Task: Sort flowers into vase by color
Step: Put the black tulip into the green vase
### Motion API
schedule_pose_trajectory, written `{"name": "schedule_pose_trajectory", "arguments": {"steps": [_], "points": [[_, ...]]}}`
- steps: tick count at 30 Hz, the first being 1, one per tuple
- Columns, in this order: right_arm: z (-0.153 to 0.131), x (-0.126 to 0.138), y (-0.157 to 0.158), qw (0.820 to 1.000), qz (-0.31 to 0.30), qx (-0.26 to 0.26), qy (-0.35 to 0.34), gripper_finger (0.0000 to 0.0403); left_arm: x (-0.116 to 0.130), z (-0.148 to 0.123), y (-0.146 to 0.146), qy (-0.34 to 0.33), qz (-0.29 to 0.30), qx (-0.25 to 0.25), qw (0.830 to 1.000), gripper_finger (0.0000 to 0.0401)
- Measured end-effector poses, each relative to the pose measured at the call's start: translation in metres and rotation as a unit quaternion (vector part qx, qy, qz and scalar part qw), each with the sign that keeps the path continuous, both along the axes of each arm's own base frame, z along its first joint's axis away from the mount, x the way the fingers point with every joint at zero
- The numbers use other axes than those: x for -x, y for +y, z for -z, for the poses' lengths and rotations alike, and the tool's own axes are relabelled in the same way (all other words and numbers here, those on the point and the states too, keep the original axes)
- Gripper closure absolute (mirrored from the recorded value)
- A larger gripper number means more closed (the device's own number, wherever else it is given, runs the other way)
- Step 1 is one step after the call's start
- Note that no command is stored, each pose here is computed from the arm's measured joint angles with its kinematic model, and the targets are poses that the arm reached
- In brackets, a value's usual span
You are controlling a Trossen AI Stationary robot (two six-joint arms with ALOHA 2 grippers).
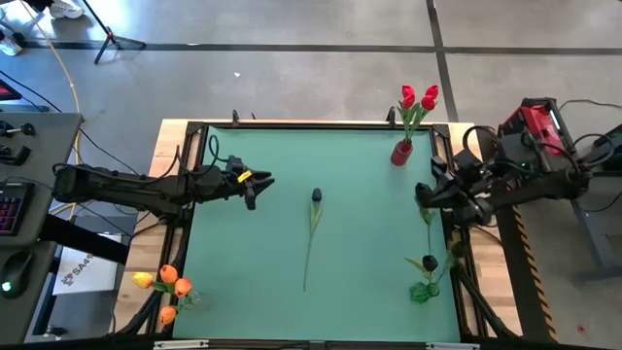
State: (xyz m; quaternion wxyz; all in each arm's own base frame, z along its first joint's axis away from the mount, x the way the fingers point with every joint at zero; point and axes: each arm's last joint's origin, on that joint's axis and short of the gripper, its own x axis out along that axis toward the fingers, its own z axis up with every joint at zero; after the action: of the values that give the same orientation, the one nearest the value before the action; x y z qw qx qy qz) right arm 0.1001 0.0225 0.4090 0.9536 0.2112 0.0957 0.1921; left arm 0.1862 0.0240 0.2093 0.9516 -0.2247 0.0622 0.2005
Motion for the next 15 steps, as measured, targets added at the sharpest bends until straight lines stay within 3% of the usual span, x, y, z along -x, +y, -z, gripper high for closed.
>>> {"name": "schedule_pose_trajectory", "arguments": {"steps": [15], "points": [[0.005, -0.011, 0.017, 0.999, -0.019, 0.009, 0.028, 0.0403, 0.001, 0.0, 0.007, 0.002, -0.016, -0.008, 1.0, 0.0275]]}}
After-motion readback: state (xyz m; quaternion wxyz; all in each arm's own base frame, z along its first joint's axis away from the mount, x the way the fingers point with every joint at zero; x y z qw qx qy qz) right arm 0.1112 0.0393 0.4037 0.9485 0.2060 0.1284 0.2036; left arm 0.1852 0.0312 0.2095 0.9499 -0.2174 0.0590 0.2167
